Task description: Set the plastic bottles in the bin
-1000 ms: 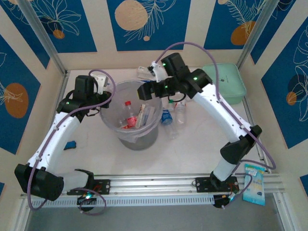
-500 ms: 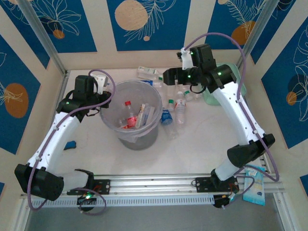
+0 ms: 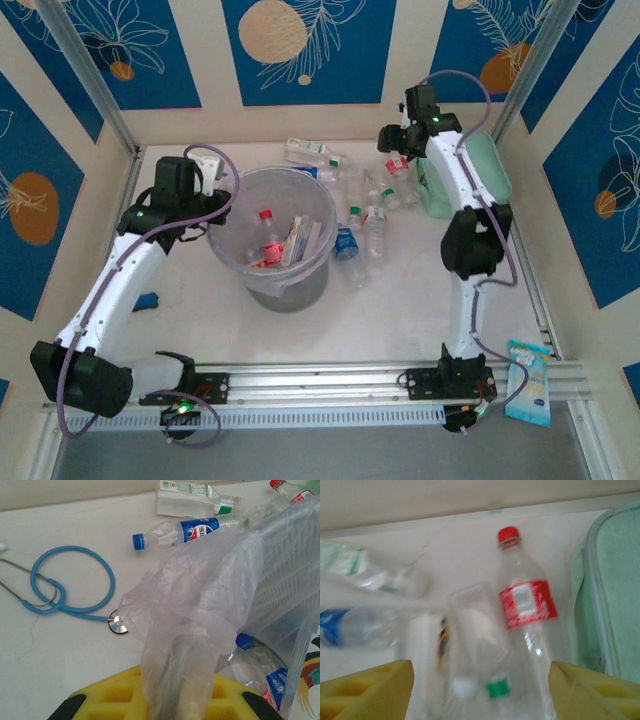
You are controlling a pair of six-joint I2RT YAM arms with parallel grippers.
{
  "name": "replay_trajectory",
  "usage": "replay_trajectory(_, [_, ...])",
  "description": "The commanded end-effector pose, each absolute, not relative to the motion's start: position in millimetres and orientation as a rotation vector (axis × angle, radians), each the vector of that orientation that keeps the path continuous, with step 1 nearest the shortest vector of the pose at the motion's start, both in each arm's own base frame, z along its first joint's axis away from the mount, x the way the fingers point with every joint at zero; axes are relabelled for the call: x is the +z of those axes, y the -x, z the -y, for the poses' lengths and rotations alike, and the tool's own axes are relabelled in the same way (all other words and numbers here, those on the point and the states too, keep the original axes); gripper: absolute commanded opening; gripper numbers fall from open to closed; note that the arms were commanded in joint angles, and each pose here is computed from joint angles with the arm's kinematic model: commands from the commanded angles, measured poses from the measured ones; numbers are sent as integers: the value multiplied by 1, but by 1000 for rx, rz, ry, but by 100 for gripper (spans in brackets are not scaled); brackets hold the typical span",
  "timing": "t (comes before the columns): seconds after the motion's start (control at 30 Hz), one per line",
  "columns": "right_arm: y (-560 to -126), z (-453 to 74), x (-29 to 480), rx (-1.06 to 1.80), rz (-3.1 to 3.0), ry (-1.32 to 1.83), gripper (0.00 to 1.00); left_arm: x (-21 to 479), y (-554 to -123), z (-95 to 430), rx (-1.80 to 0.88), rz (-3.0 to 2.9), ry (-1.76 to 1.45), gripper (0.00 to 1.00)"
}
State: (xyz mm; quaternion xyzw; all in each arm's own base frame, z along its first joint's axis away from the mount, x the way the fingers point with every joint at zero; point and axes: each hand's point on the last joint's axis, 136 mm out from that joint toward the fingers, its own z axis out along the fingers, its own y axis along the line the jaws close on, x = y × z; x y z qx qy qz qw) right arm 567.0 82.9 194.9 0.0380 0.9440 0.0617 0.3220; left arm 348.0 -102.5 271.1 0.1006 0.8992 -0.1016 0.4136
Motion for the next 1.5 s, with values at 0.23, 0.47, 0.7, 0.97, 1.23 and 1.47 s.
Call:
replay_trajectory(0.23, [-616,-52,129,104,-2540,-227,57,269,-344,86,-158,-2262,-275,0])
replay_trajectory(0.47, [-614,-54,89,188,-2607,-262,59,267,-345,87,-165,-2266,-274,0])
replay_trajectory(0.7, [-617,-60,62,219,-2644,-272,60,264,-346,87,-161,-2279,-277,0])
replay_trajectory(0.97, [-615,-59,57,262,-2665,-325,62,263,-346,90,-179,-2281,-281,0])
replay_trajectory(1.23, [-598,-68,42,402,-2741,-397,70,266,-345,90,-197,-2272,-281,0])
replay_trajectory(1.47, [-600,-68,48,418,-2723,-419,60,268,-345,87,-174,-2263,-273,0])
